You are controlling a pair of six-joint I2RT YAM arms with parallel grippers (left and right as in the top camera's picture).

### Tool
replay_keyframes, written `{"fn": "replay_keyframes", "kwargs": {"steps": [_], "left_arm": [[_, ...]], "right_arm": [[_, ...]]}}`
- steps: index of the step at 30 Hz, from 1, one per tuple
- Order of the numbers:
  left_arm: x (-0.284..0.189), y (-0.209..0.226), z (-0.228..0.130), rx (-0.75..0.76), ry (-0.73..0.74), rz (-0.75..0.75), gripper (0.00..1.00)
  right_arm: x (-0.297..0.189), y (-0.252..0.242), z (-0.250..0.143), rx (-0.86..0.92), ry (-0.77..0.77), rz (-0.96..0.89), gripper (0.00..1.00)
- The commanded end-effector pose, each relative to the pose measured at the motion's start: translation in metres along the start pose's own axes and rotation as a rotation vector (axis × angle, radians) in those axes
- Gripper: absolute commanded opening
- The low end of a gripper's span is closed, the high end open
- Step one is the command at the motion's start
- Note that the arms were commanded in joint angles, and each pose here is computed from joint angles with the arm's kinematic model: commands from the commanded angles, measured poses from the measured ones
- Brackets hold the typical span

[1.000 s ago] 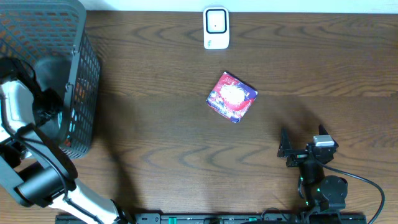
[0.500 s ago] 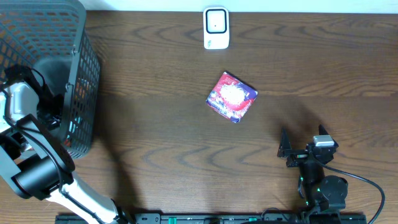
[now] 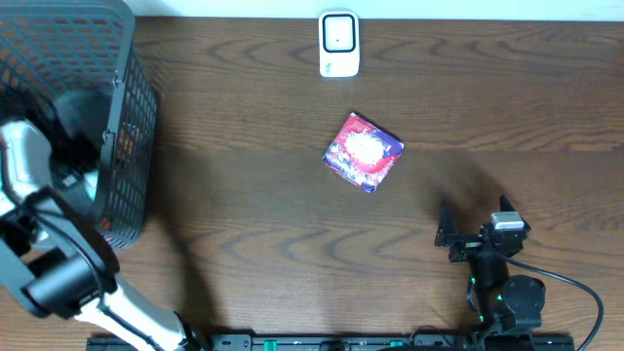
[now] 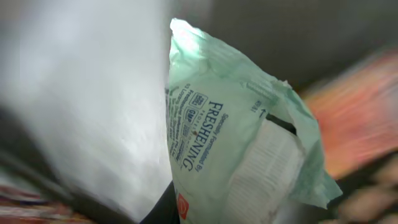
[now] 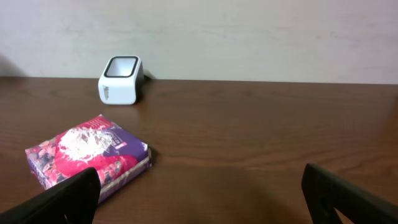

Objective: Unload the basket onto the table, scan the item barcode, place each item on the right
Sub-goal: 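Reach the left gripper into the basket and grasp the mint-green packet, then carry the mint-green packet to the scanner and drop it on the table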

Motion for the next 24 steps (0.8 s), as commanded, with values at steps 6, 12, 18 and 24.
{"fn": "replay_keyframes", "kwargs": {"steps": [6,12,18,24], "left_arm": [[-0.279,-0.025,0.04,-0.273,-0.81,-0.325,0.07],[-0.36,-0.112,-0.018,-0.041,-0.817,-0.844,0.07],[-0.326,-0.221,-0.073,0.317,-0.598,-0.944,0.07],[-0.243,-0.285,-0.106,0.533,-0.459,-0.68,0.07]], "right_arm": [[0.0,-0.002,-0.001,0.015,0.001,-0.011,0.99],[0.0,-0.002,-0.001,0.015,0.001,-0.011,0.99],[0.0,-0.002,-0.001,0.015,0.001,-0.011,0.99],[0.0,-0.002,-0.001,0.015,0.001,-0.011,0.99]]}}
Point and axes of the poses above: each gripper's point midway between its finger pads, its own x axis out along the fingers, its own y axis along the line the jaws close on, z = x × y, the point moved 6 cm from there along -x, back along the fingers, and after that the axes turned 1 degree about -x, right-handed, at the moved point
